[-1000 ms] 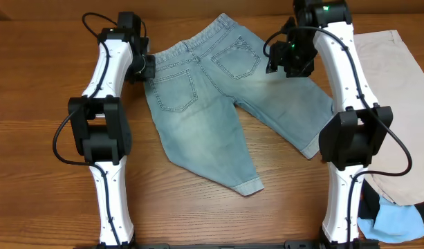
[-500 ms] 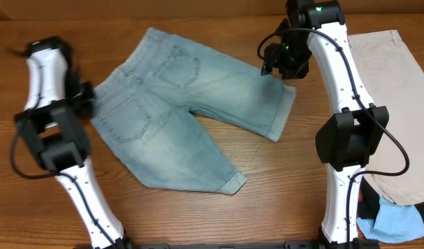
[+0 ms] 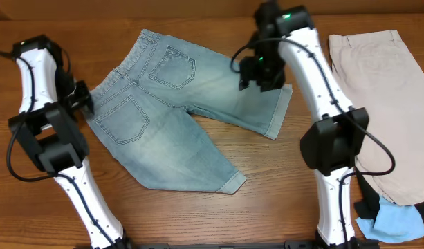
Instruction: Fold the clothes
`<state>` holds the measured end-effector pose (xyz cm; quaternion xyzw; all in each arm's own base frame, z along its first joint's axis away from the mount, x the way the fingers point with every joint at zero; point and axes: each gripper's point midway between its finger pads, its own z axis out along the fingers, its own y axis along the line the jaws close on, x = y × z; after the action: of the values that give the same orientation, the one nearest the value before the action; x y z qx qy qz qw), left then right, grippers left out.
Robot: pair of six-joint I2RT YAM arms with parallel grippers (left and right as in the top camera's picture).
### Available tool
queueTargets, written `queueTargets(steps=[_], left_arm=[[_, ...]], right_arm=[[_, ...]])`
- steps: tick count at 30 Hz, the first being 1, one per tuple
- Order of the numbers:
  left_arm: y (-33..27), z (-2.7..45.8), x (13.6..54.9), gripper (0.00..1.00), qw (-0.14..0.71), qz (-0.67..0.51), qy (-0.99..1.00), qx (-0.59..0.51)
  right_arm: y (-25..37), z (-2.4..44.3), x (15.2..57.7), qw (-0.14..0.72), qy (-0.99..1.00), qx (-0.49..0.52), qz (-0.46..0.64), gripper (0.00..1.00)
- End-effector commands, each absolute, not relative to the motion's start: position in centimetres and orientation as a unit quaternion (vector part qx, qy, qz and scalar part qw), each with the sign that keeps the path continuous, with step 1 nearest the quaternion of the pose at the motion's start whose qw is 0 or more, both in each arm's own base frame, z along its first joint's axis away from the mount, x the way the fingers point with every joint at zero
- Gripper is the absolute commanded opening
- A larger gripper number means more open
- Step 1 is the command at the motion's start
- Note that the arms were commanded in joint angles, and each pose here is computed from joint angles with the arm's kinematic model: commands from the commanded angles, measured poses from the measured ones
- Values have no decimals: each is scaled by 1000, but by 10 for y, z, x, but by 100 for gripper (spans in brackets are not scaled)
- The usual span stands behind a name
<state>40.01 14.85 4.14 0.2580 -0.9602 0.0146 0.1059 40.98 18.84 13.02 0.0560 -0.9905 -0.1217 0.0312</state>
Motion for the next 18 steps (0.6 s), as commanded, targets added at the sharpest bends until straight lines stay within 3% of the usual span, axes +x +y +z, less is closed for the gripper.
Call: queueTargets(steps=[1,9,18], left_arm=[[145,119,432,55,-13,16,-970,244],[143,269,450,69,-234,14,-946,225],[131,317,440,71,-297,12,-939,171]], right_arm=[[228,146,383,31,-984,119,-129,67],[295,135,318,73,-968,214,-112,68],[309,116,288,52,-978,201,1,63]])
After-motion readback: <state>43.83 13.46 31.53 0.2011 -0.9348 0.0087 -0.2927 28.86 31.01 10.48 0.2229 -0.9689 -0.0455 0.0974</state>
